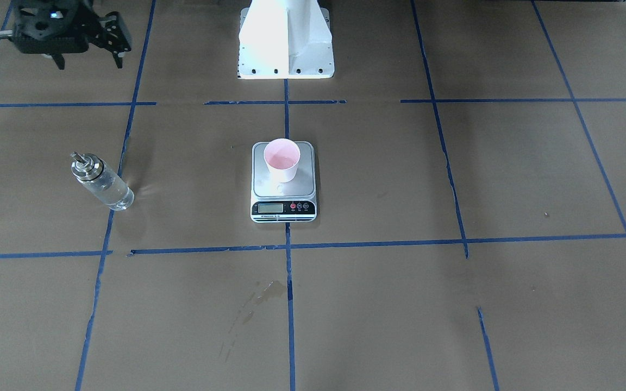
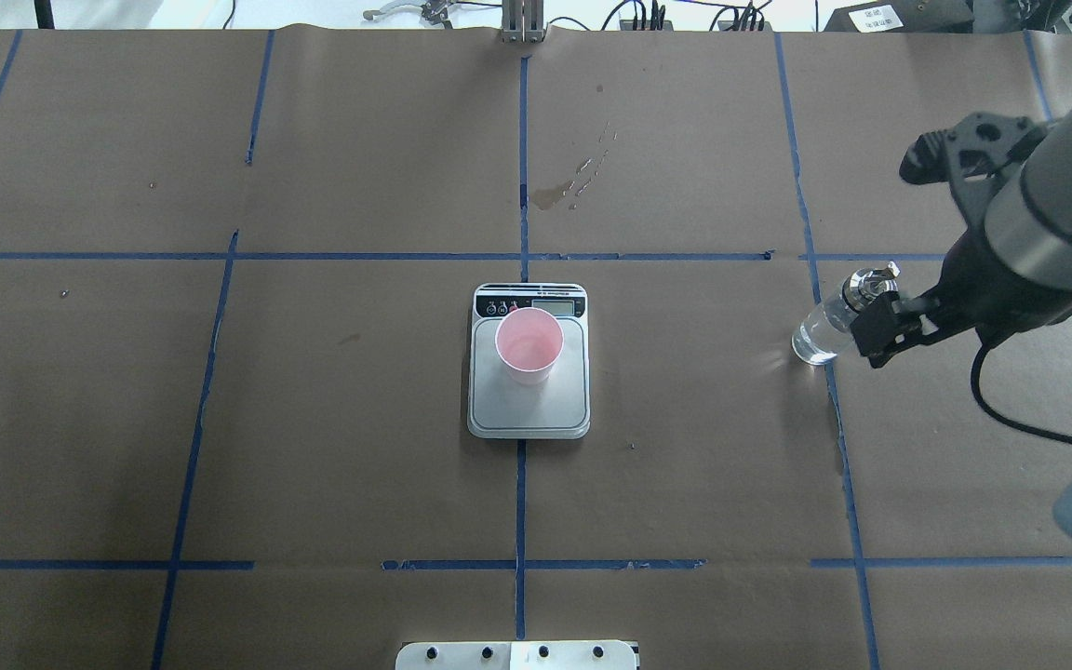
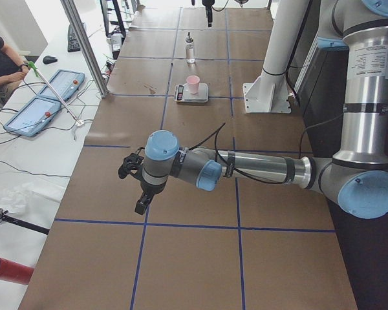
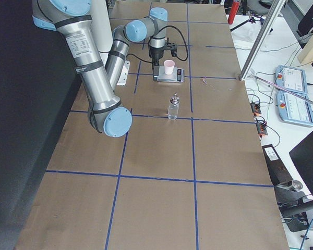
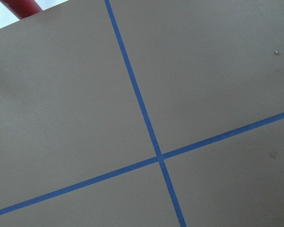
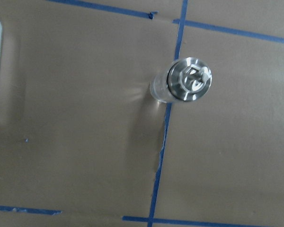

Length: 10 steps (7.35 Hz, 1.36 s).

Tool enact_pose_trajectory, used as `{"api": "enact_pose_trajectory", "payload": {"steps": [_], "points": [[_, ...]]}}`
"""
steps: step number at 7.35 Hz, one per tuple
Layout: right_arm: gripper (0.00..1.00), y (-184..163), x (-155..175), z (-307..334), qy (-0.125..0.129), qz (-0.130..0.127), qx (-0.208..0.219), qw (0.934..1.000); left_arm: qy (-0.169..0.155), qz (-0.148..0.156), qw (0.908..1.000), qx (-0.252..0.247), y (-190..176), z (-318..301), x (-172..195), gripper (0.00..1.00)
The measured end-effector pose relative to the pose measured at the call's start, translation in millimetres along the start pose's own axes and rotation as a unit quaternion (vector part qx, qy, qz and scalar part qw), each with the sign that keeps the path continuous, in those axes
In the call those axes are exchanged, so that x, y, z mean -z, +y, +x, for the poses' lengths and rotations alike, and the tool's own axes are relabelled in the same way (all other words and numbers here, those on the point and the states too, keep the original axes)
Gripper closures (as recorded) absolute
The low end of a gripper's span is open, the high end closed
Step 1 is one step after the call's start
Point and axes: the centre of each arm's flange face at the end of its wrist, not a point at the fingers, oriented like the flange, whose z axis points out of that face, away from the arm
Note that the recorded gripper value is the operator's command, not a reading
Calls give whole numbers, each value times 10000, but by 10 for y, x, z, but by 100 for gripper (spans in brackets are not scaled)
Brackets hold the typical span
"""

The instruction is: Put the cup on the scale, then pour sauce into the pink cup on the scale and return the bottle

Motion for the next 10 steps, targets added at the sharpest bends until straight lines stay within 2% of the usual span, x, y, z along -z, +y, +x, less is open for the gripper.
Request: {"api": "enact_pose_trajectory", "payload": {"steps": [2,4,5,7,8,10], "points": [[0,-500,144,812,18,26,332,9994,-4,11,10000,-5,12,0,-1,0],[0,-829,59,1870,-99,-25,530,9985,7,3,10000,12,21,-4,-5,0],[0,-888,-107,2412,-258,31,531,9982,15,-16,10000,30,30,-8,-13,0],[0,-791,-621,3276,-496,224,453,9975,24,-85,9999,90,70,-37,-50,0],[0,-682,-930,3627,-531,293,435,9972,28,-175,9997,166,167,-77,-105,0],[0,-504,-1403,4043,-492,195,334,9980,38,-424,9984,372,459,-191,-269,0]]}}
